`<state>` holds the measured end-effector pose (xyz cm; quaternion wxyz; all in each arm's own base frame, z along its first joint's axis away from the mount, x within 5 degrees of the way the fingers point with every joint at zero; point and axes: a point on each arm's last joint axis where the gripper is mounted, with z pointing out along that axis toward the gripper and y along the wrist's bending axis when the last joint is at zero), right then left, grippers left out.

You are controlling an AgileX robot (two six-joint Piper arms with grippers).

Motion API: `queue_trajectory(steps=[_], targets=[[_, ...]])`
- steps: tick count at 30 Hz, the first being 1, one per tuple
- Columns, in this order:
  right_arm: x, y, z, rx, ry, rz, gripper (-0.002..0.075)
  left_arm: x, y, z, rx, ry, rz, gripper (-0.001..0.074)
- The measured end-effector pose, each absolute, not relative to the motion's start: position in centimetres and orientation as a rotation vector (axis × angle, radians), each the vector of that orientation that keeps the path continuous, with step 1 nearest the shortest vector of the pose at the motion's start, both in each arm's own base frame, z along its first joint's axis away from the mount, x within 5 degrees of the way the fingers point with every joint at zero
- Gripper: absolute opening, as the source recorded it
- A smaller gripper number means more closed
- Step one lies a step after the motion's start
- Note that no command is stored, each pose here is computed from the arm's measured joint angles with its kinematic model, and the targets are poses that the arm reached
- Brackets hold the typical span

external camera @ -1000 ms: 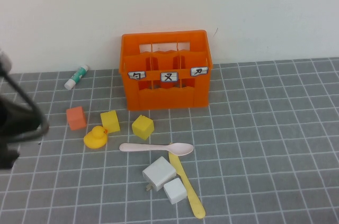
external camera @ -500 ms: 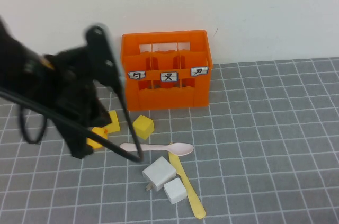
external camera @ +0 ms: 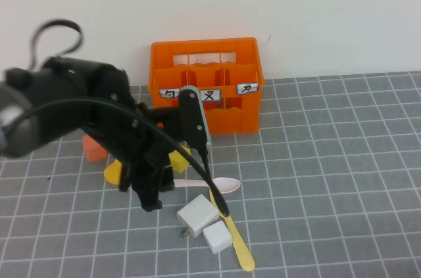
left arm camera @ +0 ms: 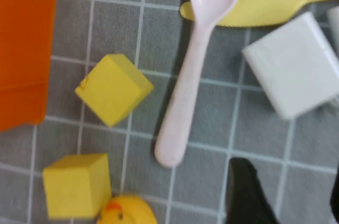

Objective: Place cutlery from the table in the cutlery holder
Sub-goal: Pick up the spoon

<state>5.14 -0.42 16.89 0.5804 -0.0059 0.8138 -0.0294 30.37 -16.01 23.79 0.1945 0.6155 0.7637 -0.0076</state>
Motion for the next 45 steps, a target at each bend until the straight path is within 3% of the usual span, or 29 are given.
queue_trajectory(steps=[4, 12, 23, 36, 40, 45], targets=[[5.1, -0.4, 16.9, -0.014, 1.902, -0.069, -0.0003, 31.8, -16.6, 21.4, 1.709, 2.14, -0.004, 0.0353], [5.1, -0.4, 16.9, -0.014, 1.902, -0.069, -0.0003, 33.9, -17.4, 18.2, 1.708, 2.066, 0.05, 0.036], [5.1, -0.4, 16.9, -0.014, 1.902, -0.069, -0.0003, 34.8, -17.8, 13.7, 1.75, 2.11, 0.043, 0.036], [5.1, -0.4, 16.9, -0.014, 1.902, -0.069, -0.0003, 35.6, -18.2, 13.4, 1.682, 2.071, 0.061, 0.0359], [5.1, -0.4, 16.9, -0.014, 1.902, -0.069, -0.0003, 35.4, -18.3, 13.2, 1.653, 2.116, 0.011, 0.031], [5.1, -0.4, 16.9, -0.014, 1.902, -0.069, -0.0003, 35.1, -18.5, 12.9, 1.653, 2.177, -0.054, 0.0147]])
